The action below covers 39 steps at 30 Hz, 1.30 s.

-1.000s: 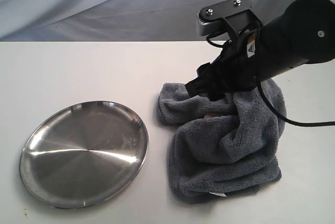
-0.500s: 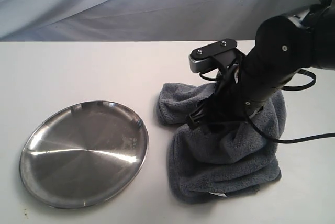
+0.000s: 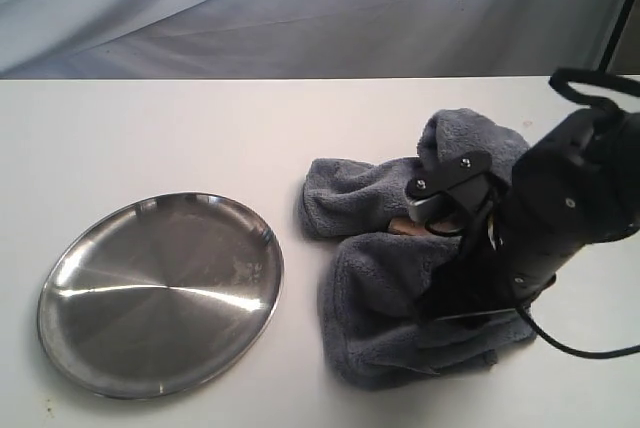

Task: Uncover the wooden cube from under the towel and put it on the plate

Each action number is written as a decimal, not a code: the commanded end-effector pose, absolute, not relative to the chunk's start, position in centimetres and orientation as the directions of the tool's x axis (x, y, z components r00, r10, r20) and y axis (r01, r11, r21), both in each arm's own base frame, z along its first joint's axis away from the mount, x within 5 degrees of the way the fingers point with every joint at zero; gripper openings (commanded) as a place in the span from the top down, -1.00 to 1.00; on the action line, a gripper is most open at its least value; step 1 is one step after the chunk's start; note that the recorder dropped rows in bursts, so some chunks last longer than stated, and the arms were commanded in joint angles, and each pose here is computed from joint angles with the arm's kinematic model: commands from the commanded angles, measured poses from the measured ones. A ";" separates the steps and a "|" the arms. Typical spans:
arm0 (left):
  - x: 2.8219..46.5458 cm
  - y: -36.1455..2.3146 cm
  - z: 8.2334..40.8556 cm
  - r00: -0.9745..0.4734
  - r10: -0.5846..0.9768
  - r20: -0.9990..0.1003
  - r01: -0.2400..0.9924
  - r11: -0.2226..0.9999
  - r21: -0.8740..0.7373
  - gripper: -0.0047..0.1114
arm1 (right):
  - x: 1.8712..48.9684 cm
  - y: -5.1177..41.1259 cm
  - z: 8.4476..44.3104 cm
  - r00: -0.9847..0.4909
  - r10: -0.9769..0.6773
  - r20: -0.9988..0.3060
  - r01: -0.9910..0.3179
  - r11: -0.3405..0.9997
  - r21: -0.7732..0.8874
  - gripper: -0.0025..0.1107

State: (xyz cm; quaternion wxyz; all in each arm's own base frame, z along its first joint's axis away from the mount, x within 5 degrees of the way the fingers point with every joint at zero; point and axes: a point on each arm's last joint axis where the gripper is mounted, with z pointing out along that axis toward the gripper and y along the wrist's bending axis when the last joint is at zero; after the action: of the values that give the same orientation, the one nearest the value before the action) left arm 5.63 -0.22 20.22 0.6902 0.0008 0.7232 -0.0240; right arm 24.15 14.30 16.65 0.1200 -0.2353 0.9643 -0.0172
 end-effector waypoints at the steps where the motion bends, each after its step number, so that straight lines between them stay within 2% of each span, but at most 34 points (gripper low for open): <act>1: 5.6 -0.2 20.1 -0.049 -0.032 -0.998 0.032 0.999 -0.033 0.89 | 23.2 13.3 15.2 -0.873 -0.439 -0.212 -0.426 0.898 -0.108 0.04; 5: 5.6 -0.2 20.1 -0.049 -0.034 -0.998 0.032 0.999 -0.036 0.89 | 22.6 13.2 15.8 -0.881 -0.411 -0.233 -0.404 0.911 -0.080 0.04; 9: 5.6 -0.2 20.1 -0.049 -0.034 -0.998 0.032 0.999 -0.036 0.89 | 21.8 12.9 18.9 -0.864 -0.378 -0.332 -0.388 0.921 -0.040 0.04; 12: 5.6 -0.2 20.1 -0.049 -0.034 -0.998 0.032 0.999 -0.036 0.89 | 21.1 12.4 21.8 -0.826 -0.354 -0.439 -0.385 0.923 -0.020 0.04; 14: 5.6 -0.2 20.1 -0.049 -0.034 -0.998 0.032 0.999 -0.036 0.89 | 20.8 12.4 24.0 -0.763 -0.320 -0.562 -0.393 0.919 0.010 0.04; 18: 5.6 -0.2 20.1 -0.049 -0.031 -0.998 0.032 0.999 -0.033 0.89 | 21.1 12.8 25.8 -0.666 -0.251 -0.703 -0.408 0.911 0.060 0.10; 24: 5.6 -0.2 20.1 -0.049 -0.031 -0.998 0.032 0.999 -0.033 0.89 | 22.7 13.9 23.2 -0.691 -0.277 -0.667 -0.416 0.908 0.053 0.22; 31: 5.6 -0.2 20.1 -0.049 -0.034 -0.998 0.032 0.999 -0.036 0.89 | 23.9 14.8 20.1 -0.735 -0.298 -0.608 -0.414 0.909 0.054 0.24; 39: 5.6 -0.2 20.1 -0.049 -0.034 -0.998 0.032 0.999 -0.036 0.89 | 25.6 16.0 18.6 -0.731 -0.259 -0.631 -0.401 0.911 0.091 0.38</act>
State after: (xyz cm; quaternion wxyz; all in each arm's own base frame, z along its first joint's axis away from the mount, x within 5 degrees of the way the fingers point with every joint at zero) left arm 5.63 -0.22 20.22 0.6902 0.0008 0.7232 -0.0240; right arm 24.85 15.58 18.79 0.3123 -0.1884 0.9255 0.1027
